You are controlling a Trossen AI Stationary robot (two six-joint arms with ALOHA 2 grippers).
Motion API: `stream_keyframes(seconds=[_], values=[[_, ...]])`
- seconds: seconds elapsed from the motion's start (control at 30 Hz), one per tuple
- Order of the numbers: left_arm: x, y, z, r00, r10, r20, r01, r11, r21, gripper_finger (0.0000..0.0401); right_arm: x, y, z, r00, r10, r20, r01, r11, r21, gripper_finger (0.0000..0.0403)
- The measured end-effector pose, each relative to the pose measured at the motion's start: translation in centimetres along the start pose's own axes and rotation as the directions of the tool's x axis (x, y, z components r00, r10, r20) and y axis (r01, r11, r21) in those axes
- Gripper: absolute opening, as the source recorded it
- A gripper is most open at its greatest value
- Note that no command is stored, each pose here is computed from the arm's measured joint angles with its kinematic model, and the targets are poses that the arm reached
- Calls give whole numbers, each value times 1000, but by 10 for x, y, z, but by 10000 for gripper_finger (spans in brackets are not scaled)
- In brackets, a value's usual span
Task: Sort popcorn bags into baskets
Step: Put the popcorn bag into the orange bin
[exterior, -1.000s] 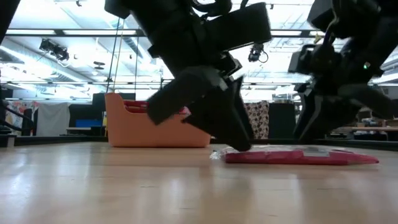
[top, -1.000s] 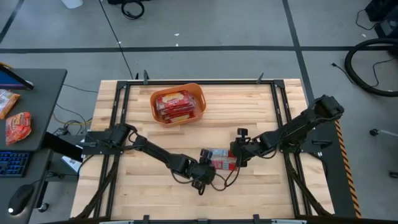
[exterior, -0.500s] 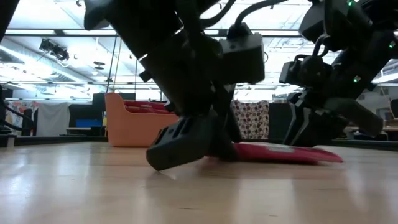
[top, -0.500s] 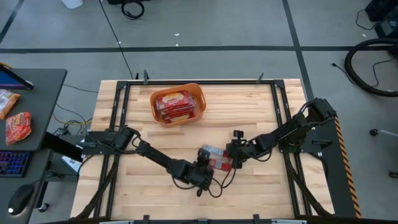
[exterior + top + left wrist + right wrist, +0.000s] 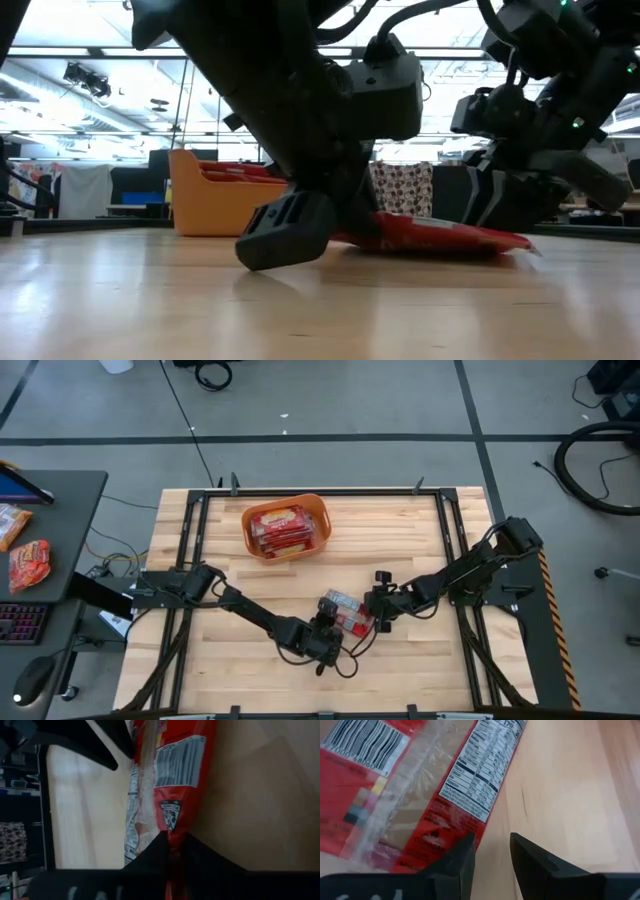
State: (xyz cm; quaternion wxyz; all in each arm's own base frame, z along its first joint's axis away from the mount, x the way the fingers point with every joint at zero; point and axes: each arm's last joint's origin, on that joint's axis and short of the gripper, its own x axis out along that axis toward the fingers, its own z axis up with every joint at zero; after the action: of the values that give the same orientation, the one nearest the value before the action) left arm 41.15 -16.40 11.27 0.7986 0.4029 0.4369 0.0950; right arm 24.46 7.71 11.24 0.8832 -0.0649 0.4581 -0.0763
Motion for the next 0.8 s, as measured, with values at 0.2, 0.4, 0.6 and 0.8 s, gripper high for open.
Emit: stream_keyframes(seconds=[0.2,0.4,0.6,0.8], values=[[-8,10,-2,1000,-15,-14,14,999,-40,29,-28,-12,4,997,-67,26,67,998,9,130],[-42,50,-7,998,23,-57,-29,993,-115,29,-66,-25,6,985,-144,97,137,987,79,130],[-91,100,-13,978,203,-55,-210,955,-207,28,-82,-31,7,979,-147,144,130,984,124,130],[-101,149,-55,932,246,-266,-328,885,-330,28,-84,-27,7,979,-133,154,116,987,115,130]])
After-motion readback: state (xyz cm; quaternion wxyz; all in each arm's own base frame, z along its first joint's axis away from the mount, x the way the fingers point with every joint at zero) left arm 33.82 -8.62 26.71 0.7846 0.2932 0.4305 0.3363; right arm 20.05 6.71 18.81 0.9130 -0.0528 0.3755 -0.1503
